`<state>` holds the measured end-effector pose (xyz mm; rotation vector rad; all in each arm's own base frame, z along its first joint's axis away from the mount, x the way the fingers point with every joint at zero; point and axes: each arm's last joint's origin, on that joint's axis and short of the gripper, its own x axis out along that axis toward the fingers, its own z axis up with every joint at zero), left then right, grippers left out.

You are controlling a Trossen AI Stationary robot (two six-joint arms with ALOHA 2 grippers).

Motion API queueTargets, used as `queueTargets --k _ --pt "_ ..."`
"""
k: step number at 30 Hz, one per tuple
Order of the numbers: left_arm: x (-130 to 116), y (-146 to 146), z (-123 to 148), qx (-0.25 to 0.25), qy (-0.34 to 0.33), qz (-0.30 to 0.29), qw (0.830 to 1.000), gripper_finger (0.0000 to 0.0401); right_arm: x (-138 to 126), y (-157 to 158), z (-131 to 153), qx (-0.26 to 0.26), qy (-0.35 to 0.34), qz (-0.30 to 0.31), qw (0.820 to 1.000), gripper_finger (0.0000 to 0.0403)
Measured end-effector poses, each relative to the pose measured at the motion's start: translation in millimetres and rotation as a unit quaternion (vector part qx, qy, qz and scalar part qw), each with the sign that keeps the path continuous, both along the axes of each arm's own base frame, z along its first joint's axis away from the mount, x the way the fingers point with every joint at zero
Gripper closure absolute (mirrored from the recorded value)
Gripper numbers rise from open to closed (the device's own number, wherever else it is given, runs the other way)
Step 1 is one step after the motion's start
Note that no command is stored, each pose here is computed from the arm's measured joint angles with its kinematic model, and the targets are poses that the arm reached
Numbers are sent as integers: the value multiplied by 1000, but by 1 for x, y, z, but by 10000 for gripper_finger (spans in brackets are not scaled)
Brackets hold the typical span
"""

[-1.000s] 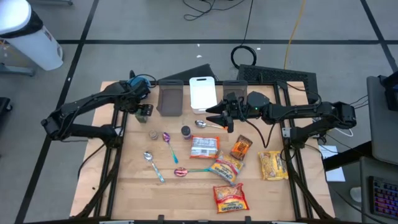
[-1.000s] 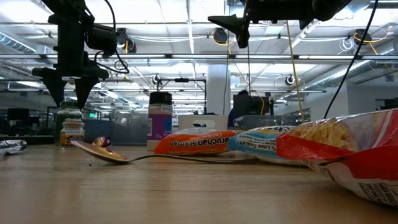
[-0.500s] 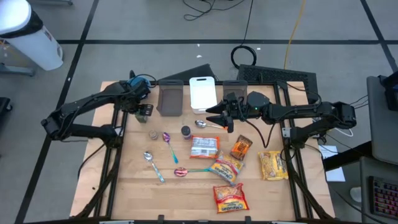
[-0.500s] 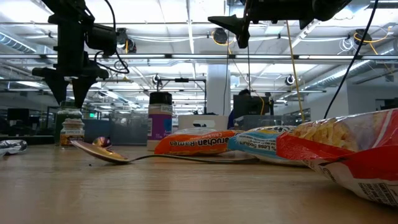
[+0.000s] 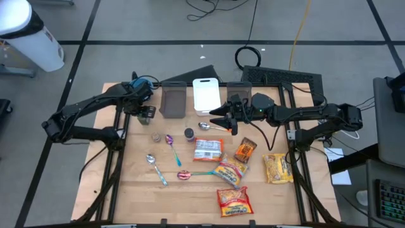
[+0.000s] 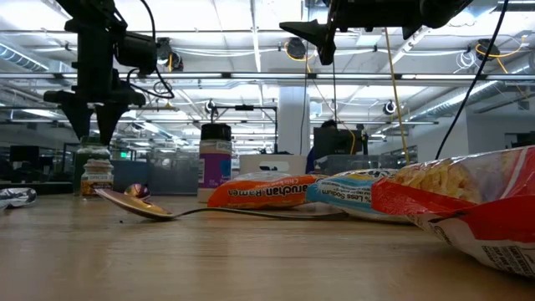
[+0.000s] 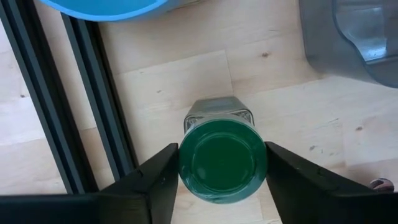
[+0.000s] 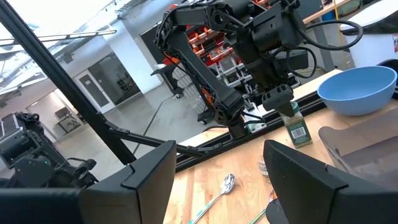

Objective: Pick & Place Food Item
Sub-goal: Put the green seasoning bottle into the white bin

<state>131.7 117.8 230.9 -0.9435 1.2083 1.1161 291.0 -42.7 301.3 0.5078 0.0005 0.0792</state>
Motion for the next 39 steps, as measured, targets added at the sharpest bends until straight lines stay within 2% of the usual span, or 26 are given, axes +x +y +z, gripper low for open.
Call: queueTargets --k 14,25,30,33,39 --pt "0 0 1 0 -3 -19 1000 192 0 0 0 0 0 0 1000 165" --pt "-7 -10 20 -13 -55 -43 997 192 0 0 0 -23 -2 0 1000 165" --pt "-13 -15 49 -2 -63 -60 996 192 0 -2 0 -28 -2 -2 1000 165" --pt "-14 -16 74 13 -75 -72 995 192 -1 -5 0 -39 -3 18 999 165" --pt "-16 -17 132 68 -119 -108 985 192 -2 -5 0 -74 -8 34 997 165"
